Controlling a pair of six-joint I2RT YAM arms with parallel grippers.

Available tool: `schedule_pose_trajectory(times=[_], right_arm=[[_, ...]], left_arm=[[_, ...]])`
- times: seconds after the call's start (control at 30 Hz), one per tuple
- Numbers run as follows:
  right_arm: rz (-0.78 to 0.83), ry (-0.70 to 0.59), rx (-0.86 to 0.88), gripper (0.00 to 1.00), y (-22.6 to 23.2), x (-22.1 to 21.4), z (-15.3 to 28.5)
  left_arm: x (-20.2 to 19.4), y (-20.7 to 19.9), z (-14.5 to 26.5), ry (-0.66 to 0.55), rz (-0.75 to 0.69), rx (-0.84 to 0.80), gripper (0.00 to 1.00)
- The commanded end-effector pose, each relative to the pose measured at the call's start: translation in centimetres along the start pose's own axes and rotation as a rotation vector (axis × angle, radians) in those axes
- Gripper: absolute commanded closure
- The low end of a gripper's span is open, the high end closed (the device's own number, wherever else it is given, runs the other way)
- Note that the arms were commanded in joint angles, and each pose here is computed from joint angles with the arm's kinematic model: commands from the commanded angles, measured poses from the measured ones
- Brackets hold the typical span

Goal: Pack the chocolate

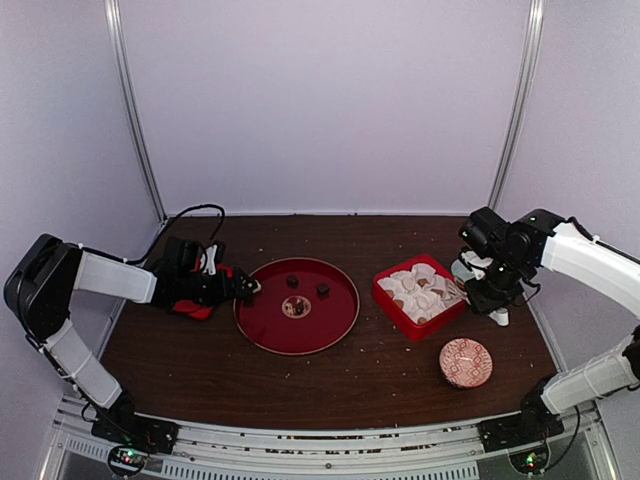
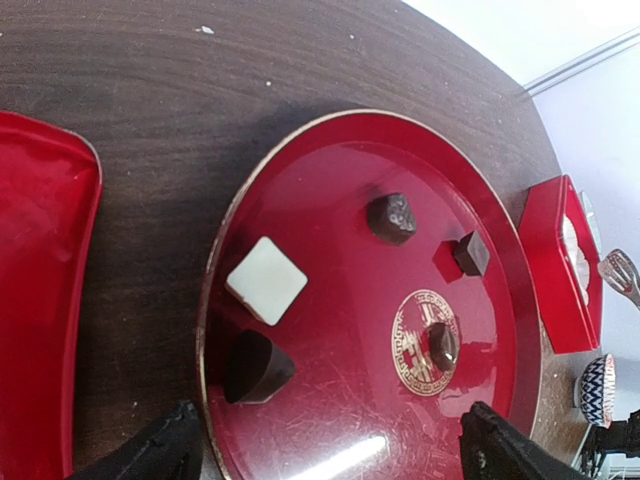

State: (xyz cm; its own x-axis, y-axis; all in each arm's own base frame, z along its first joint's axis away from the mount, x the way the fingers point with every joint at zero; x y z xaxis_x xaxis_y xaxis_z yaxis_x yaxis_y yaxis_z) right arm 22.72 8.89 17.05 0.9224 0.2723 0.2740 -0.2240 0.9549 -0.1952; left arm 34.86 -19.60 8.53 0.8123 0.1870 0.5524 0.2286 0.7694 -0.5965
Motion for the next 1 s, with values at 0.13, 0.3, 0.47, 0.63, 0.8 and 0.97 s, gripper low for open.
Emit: schedule_pose_trajectory(times=[0.13,0.3,0.47,0.63,0.8,0.97], right_arm=[[-0.026,-0.014,-0.051,0.73,-0.8,0.4,-0.1],[-0.028,-0.005,-0.064,0.7,-0.9,0.4,-0.3],[-0.032,-0.011,-0.07,0.66,-1.1,0.3,-0.2],[-0.034,-0.017,-0.074,0.63,-1.2,0.3,-0.1],[-0.033,-0.101,-0.037,0.65,-0.8,1.7,1.6],[-0.015,-0.265,0.099,0.65,2.2,5.1,4.5]], left_arm=[[1.0,-1.1,-0.1,-0.036,-0.019,-0.048,0.08],[1.2,-1.3,-0.1,-0.042,-0.016,-0.057,0.08],[1.1,-1.3,-0.1,-0.042,-0.012,-0.058,0.08],[1.1,-1.3,0.0,-0.042,-0.01,-0.057,0.08],[1.1,-1.3,0.1,-0.045,-0.011,-0.055,0.08],[1.1,-1.3,0.4,-0.047,-0.011,-0.048,0.08]])
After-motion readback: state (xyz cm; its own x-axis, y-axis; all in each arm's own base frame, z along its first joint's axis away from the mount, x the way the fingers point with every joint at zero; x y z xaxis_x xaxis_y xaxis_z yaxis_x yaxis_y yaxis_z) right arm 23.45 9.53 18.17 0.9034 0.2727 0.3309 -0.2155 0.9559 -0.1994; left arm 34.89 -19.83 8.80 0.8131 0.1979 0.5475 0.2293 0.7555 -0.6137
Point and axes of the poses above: each gripper's point midway between its finger pads, its own z axis back along the fingers, its own y axis along the line the jaws close on, x = y × z, the point moved 2 cm from there along z, back along the fingers, and after that the axes turned 1 degree about z, right-handed, at the moved point
